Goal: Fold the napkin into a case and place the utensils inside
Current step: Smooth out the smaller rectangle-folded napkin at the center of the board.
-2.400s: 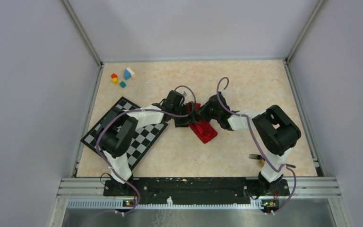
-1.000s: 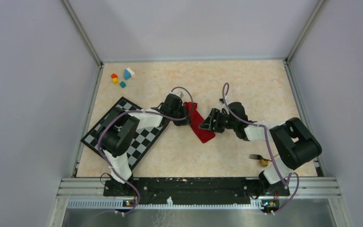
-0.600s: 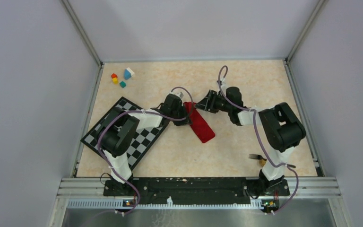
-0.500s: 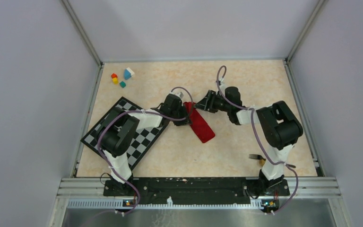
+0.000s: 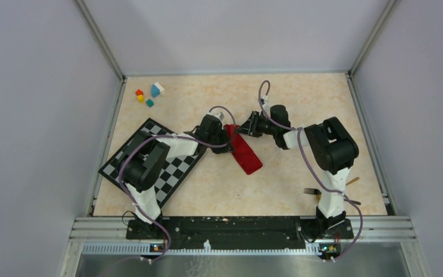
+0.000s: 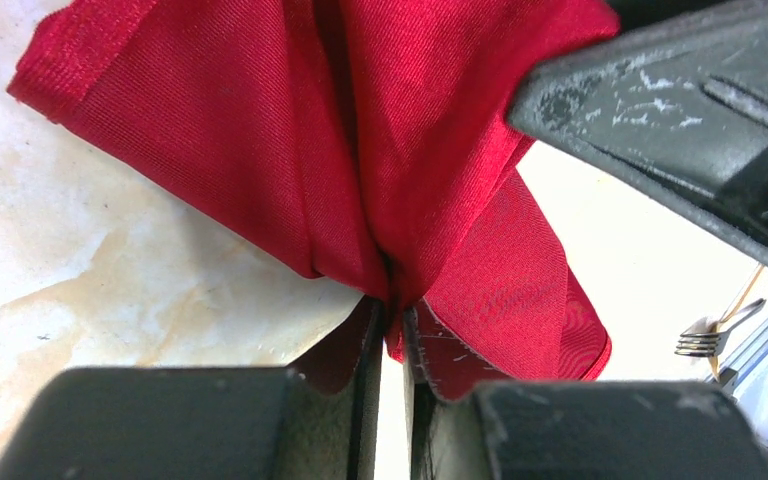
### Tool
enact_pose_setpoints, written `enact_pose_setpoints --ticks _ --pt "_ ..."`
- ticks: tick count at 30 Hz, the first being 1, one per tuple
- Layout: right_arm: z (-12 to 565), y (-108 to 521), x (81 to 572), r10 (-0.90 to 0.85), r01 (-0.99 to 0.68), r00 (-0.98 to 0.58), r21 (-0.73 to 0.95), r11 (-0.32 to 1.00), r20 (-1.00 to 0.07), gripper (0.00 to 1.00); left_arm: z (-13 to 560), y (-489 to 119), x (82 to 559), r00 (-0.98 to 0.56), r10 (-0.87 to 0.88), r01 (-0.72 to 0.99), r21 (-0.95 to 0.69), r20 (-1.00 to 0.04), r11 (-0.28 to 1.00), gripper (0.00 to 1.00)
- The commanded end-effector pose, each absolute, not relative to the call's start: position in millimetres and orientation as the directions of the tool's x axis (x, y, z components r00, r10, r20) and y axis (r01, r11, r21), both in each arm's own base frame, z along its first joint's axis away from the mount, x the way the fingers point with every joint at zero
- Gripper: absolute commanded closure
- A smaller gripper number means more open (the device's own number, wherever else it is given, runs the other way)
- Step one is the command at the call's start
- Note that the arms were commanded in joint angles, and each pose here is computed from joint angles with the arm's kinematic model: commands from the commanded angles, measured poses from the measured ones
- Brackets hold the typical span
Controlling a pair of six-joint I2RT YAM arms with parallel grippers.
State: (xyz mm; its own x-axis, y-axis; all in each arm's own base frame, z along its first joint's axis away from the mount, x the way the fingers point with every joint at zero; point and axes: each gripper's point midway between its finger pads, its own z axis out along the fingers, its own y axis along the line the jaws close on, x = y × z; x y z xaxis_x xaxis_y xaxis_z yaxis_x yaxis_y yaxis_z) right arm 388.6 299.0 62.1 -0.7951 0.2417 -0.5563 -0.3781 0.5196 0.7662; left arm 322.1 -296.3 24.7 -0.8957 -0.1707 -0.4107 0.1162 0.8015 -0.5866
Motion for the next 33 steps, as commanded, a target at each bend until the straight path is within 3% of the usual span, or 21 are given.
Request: enact_pose_setpoints --ticks 1,5,15,23,28,33 --pt "89 314 402 0.242 -0.475 -0.747 0.751 0.458 -0.619 0.81 -13 -269 282 -0.948 -0.087 0.077 -0.483 -0.307 0.872 0.81" --pt "95 318 401 0.247 -0.471 -0.746 0.752 0.462 -0.619 1.0 11 -273 284 -0.936 -0.089 0.111 -0.525 -0.34 0.844 0.68" --pt "103 324 396 0.179 -0.474 -0.743 0.696 0.539 -0.645 1.0 84 -227 325 -0.868 -0.259 0.047 -0.59 -0.423 0.806 0.53" --pt "108 340 390 0.161 -0.481 -0.743 0.685 0.548 -0.65 1.0 64 -219 358 -0.873 -0.25 -0.015 -0.492 -0.418 0.871 0.53" --pt "110 343 390 0.159 -0.468 -0.742 0.674 0.571 -0.651 1.0 38 -220 378 -0.885 -0.233 -0.041 -0.432 -0.403 0.901 0.6" --pt "112 340 387 0.154 -0.453 -0.745 0.662 0.597 -0.649 1.0 28 -238 372 -0.9 -0.216 -0.02 -0.461 -0.379 0.887 0.63"
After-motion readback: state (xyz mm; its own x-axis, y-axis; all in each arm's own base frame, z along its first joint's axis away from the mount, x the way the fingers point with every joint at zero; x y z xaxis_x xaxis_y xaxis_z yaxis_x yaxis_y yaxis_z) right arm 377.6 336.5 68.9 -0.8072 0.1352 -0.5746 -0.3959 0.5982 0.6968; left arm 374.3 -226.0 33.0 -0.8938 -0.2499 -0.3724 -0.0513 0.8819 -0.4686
